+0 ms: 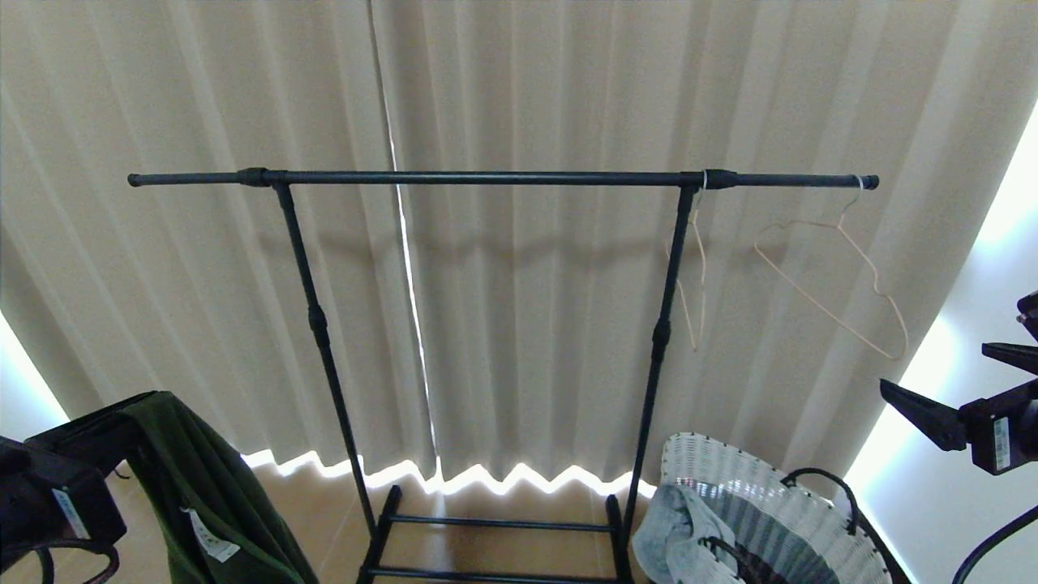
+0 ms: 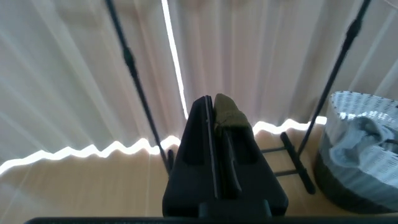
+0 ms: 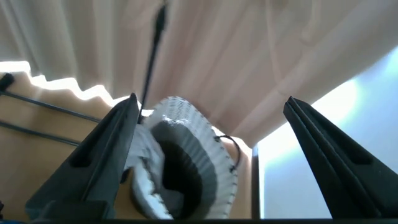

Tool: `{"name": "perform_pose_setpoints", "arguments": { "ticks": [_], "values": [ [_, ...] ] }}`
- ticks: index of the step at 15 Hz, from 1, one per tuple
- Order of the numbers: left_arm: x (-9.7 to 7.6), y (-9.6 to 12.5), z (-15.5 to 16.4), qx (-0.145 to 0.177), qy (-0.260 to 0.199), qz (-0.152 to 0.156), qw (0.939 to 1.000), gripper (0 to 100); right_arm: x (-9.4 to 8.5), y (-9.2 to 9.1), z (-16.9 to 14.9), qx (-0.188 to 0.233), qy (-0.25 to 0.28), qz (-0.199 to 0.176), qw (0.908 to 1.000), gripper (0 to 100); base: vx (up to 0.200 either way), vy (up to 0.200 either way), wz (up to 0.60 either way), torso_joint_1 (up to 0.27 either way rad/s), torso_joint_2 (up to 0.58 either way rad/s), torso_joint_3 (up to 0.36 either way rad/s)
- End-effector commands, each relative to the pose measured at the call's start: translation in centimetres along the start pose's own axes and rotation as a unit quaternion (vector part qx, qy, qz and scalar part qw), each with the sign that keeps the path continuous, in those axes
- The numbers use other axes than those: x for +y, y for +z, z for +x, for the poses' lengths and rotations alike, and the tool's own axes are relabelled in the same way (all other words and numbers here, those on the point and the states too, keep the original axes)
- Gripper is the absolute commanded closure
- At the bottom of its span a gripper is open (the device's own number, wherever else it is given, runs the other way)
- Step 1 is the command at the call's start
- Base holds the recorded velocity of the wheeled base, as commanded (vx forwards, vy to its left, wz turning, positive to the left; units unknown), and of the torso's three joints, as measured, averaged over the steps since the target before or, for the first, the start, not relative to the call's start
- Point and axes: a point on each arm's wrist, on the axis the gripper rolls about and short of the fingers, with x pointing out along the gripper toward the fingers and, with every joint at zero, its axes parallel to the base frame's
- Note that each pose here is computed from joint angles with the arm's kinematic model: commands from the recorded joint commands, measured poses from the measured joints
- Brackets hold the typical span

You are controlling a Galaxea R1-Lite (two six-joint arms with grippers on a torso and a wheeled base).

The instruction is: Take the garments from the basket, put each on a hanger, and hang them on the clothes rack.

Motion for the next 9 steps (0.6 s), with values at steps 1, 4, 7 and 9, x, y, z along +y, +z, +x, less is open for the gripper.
{"name": "perform_pose_setpoints", "arguments": {
  "ticks": [1, 4, 7, 9],
  "values": [
    [0.0, 0.0, 0.0, 0.0, 0.0, 0.0, 1.0, 100, 0.0, 0.0, 0.0, 0.0, 0.0, 0.0, 1.0, 0, 0.0, -0.2, 0.0, 0.002, 0.01, 0.002],
    [0.0, -0.1, 0.0, 0.001, 0.001, 0.0, 1.0, 100, -0.1, 0.0, -0.2, 0.0, -0.003, 0.001, 1.0, 0, 0.0, -0.2, 0.0, 0.004, 0.01, 0.004],
    [0.0, -0.1, 0.0, 0.001, 0.0, 0.002, 1.0, 100, -0.8, -0.2, -0.2, 0.004, -0.024, 0.007, 0.9997, 0, 0.0, -0.133, 0.0, 0.0, 0.0, 0.0],
    [0.0, -0.1, 0.0, 0.001, 0.0, 0.002, 1.0, 100, -1.2, -0.2, -0.2, 0.006, -0.036, 0.011, 0.9993, 0, 0.0, 0.0, 0.0, 0.0, 0.0, 0.0]
  ]
}}
